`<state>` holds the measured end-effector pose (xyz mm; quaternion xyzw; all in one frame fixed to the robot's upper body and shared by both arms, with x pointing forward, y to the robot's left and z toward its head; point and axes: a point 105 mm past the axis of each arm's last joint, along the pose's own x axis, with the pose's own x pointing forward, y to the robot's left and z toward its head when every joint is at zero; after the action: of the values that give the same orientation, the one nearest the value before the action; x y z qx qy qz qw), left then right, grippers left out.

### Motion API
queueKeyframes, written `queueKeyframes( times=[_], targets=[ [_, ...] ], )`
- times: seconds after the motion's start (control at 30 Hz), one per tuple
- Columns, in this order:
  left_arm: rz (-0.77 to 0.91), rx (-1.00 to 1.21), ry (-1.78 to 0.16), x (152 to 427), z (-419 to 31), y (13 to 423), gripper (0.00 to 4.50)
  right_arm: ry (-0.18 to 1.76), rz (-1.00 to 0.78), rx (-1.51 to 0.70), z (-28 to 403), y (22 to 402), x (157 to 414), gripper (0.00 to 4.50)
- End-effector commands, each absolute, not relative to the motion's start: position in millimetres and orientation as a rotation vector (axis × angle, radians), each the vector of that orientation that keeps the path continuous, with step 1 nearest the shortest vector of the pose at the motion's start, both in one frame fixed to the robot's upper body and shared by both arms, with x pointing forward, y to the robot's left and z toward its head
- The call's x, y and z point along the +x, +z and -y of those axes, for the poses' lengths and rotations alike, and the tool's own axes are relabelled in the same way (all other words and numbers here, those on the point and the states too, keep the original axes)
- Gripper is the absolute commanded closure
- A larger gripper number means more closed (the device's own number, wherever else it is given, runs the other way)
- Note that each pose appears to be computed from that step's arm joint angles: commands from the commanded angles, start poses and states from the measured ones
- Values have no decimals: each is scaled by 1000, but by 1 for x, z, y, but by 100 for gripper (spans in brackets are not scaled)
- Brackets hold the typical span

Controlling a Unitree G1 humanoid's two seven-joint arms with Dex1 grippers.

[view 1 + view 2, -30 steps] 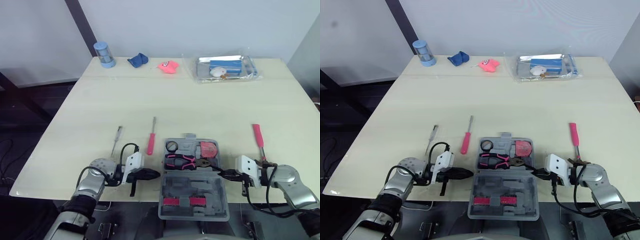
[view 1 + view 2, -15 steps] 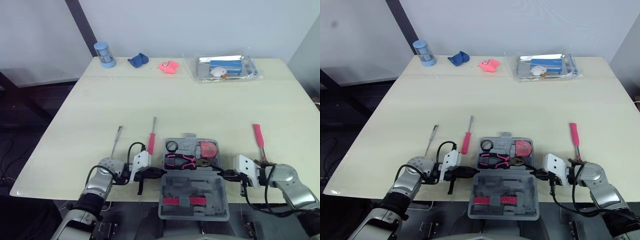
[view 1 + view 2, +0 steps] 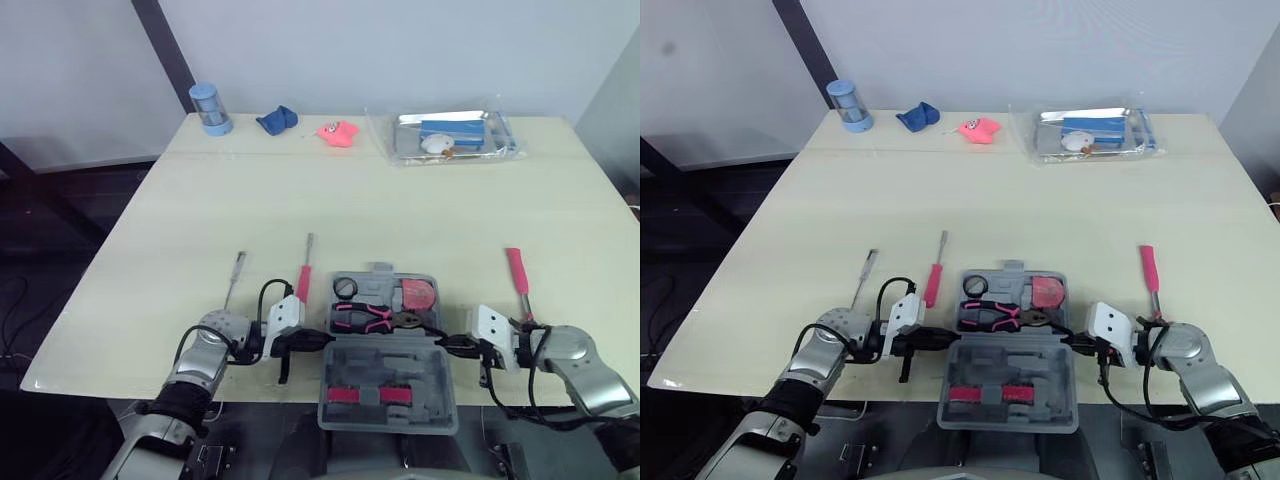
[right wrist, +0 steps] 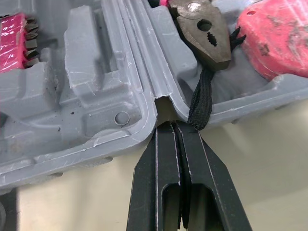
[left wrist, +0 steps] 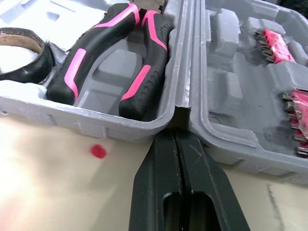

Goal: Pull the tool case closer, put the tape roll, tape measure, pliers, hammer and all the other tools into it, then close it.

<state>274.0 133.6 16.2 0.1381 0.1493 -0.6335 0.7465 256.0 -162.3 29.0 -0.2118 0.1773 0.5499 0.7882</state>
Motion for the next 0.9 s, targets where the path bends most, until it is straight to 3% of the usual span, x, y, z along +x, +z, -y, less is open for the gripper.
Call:
queueKeyframes(
  times=[0.03,0.9],
  targets=[
    [-286,313,-1351,284,-128,24,450,1176,-283,-461,154,48,267,448],
    [-278,355,-1179,318,-131,26,450,1121,-246,-480,147,47,294,448]
  ],
)
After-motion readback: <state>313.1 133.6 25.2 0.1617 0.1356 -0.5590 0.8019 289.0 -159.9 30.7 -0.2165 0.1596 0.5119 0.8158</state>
